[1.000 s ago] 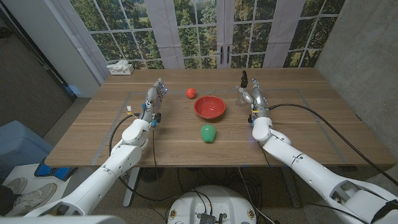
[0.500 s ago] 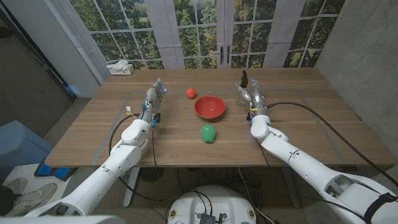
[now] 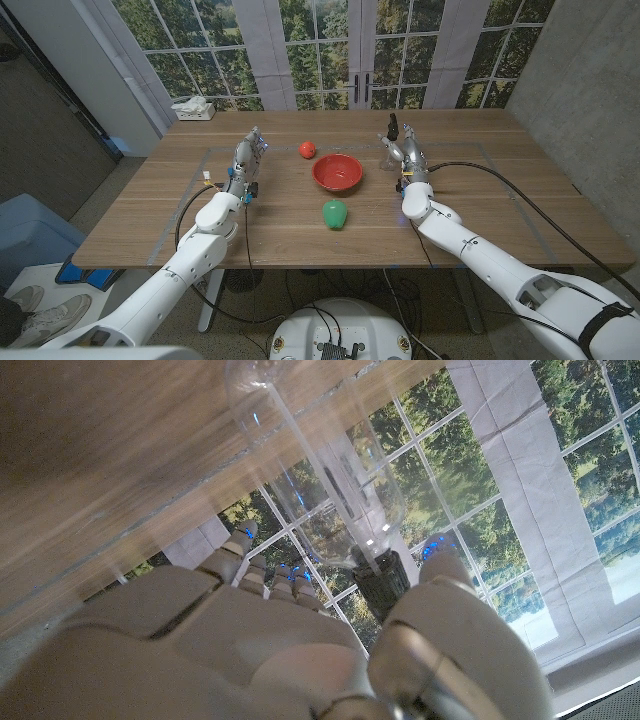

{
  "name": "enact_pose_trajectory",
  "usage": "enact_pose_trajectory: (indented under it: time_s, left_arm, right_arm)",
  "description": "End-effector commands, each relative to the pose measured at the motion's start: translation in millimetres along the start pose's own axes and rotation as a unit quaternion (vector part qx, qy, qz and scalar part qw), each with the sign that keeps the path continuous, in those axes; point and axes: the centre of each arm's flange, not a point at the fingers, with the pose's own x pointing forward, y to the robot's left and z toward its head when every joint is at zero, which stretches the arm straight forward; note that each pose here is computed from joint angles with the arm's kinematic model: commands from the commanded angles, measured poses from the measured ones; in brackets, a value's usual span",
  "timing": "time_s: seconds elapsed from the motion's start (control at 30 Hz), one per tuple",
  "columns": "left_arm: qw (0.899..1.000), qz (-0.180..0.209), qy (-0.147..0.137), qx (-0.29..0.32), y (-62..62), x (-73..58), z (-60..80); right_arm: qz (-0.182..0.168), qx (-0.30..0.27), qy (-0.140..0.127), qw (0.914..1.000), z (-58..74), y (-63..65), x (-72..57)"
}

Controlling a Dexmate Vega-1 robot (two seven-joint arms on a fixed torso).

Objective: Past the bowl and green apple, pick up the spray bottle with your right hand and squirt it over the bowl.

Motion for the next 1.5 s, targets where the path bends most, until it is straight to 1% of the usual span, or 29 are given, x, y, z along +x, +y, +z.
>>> enact_pose_trajectory:
  time_s: [0.03, 0.13, 0.2, 0.37, 0.87, 1.07, 1.27, 1.3, 1.4, 1.5]
  left_arm:
    - [1.000, 0.003, 0.000, 0.003, -0.9, -1.7, 0.8]
    - [1.000, 0.003, 0.001, 0.003, -1.0, -1.8, 0.8]
    - [1.000, 0.003, 0.001, 0.002, -0.9, -2.0, 0.7]
    - [1.000, 0.007, 0.002, 0.001, -0.7, -3.1, 0.2]
    - [1.000, 0.005, 0.003, 0.002, 0.0, -2.3, -0.1]
    - [1.000, 0.005, 0.004, 0.001, 0.5, -2.2, -0.6]
    - [1.000, 0.004, 0.005, -0.002, 1.0, -1.6, -1.6]
    - [1.000, 0.003, 0.006, -0.002, 1.1, -1.4, -1.8]
    - [1.000, 0.003, 0.007, -0.002, 1.0, -1.4, -2.1]
    - [1.000, 0.003, 0.007, -0.002, 1.2, -1.3, -2.3]
  right_arm:
    - [-0.004, 0.004, -0.001, 1.0000, -0.9, 0.2, 8.6]
    - [-0.006, 0.001, -0.003, 1.0000, -0.2, 0.9, 9.8]
    - [-0.009, 0.012, -0.004, 0.9999, -0.7, 0.6, 10.3]
    - [-0.012, 0.015, -0.010, 0.9998, -0.3, 1.3, 11.3]
    - [-0.004, 0.044, -0.014, 0.9989, -1.1, 6.0, 16.5]
    - [-0.006, 0.050, -0.021, 0.9985, -0.2, 7.1, 16.8]
    - [-0.002, 0.073, -0.026, 0.9970, 0.8, 7.3, 16.4]
    - [-0.009, 0.071, -0.026, 0.9971, 1.2, 7.7, 15.9]
    - [-0.003, 0.080, -0.024, 0.9965, 1.2, 7.6, 15.8]
    - [-0.009, 0.087, -0.024, 0.9959, 2.1, 7.5, 15.0]
